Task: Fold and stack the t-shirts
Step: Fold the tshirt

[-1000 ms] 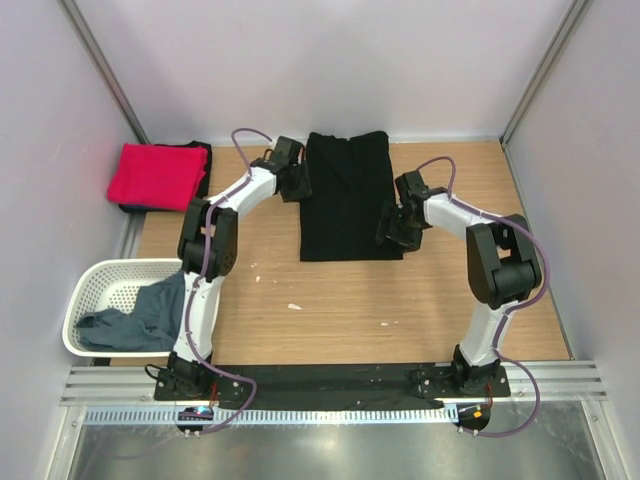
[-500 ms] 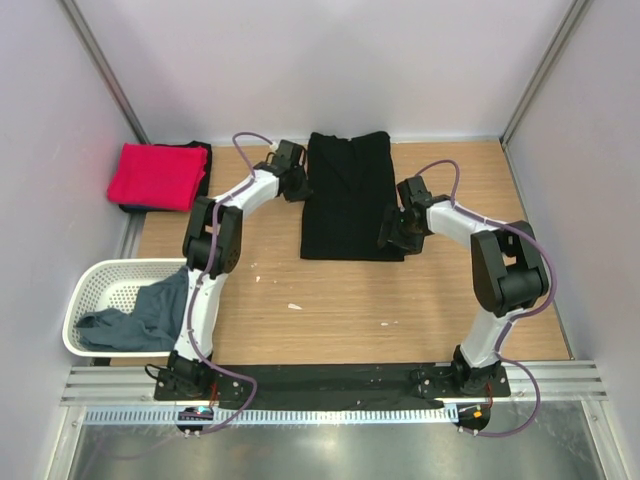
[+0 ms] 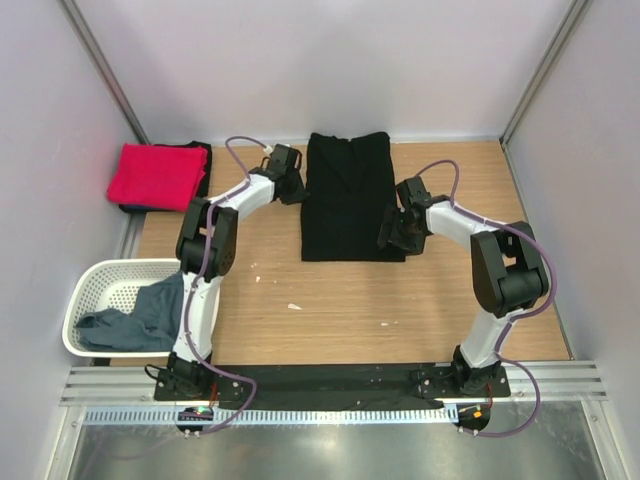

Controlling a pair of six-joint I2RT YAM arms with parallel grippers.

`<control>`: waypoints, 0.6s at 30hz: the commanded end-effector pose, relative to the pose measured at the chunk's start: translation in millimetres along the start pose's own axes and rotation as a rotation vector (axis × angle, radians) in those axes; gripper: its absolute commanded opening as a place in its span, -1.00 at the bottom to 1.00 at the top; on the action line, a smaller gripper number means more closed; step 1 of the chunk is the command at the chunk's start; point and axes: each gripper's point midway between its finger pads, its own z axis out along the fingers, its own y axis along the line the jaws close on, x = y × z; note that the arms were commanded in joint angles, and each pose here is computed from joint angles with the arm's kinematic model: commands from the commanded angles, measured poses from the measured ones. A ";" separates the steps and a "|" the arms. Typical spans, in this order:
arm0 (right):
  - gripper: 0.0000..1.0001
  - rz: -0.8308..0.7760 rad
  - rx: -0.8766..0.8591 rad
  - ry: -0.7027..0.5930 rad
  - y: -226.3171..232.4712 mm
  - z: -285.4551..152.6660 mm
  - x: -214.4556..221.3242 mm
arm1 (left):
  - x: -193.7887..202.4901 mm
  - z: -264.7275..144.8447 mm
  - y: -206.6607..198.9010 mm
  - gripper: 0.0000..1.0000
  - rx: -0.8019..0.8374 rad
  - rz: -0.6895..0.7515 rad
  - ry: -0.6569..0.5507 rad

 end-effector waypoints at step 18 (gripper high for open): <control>0.79 0.083 -0.039 0.024 2.0 -65.1 -12.1 | 83.9 -130.6 -14.9 0.33 0.064 -0.221 0.134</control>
